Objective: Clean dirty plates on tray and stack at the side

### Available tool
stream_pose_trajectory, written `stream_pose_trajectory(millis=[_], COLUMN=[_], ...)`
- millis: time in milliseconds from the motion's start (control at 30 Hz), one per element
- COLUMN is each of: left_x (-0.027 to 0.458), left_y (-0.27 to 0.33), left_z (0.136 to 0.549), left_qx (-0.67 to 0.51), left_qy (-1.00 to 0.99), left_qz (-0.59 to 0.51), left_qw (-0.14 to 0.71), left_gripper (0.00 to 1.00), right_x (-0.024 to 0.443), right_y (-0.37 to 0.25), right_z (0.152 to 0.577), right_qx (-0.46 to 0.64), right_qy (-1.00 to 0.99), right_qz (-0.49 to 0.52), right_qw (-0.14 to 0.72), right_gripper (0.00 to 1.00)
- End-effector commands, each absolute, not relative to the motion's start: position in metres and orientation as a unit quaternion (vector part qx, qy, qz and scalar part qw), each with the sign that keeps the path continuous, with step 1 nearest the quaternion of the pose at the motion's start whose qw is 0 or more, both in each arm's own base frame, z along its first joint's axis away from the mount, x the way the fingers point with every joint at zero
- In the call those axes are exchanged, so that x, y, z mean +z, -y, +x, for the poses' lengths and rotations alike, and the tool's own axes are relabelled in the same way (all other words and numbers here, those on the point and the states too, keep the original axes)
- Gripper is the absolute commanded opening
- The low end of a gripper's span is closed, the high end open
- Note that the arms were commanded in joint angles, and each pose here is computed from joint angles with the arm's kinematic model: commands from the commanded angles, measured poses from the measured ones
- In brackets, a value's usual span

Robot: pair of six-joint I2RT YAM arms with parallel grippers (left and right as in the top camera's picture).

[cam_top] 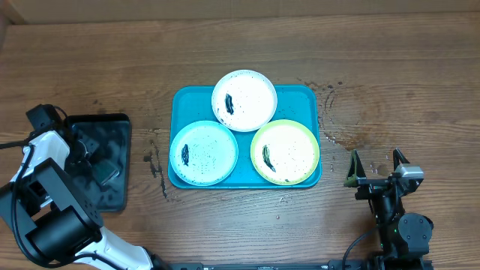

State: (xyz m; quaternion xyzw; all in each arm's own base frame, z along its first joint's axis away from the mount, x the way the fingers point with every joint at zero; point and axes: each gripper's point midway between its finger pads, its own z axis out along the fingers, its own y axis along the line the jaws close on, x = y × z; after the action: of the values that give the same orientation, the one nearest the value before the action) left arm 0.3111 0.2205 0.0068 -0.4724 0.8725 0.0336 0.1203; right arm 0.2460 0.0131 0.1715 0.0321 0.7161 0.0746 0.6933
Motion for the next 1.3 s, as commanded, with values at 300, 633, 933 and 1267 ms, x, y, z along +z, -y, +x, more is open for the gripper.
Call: stream_pose_trajectory(millis=[300, 633, 933, 1267], left_x=[-0.005, -0.005, -0.005, -0.005], left_y=[-0.164, -0.157, -0.156, -0.166], left_z=[0.285, 0.274, 0.273, 0.286], left_qx=[-0.074, -0.076, -0.077, -0.072], left_qy=[-0.878, -0.877, -0.877, -0.878], left_qz=[-0.473, -0.475, -0.475, -0.473], left_qw=[0.017, -0.008, -0.012, 0.022], left_gripper=[1.00, 0.62, 0.04, 1.00], right_x=[0.170, 0.170, 0.170, 0.170], right_y=[-0.010, -0.010, -0.010, -0.010], right_z=[0.246, 0.246, 0.246, 0.246], right_qx=[0.068, 0.068, 0.068, 0.068], right_qy=[-0.714, -0.714, -0.714, -0.714], right_qz=[0.036, 0.036, 0.036, 0.036], right_qw=[0.695, 0.695, 0.695, 0.695], right_gripper=[1.00, 1.00, 1.00, 1.00])
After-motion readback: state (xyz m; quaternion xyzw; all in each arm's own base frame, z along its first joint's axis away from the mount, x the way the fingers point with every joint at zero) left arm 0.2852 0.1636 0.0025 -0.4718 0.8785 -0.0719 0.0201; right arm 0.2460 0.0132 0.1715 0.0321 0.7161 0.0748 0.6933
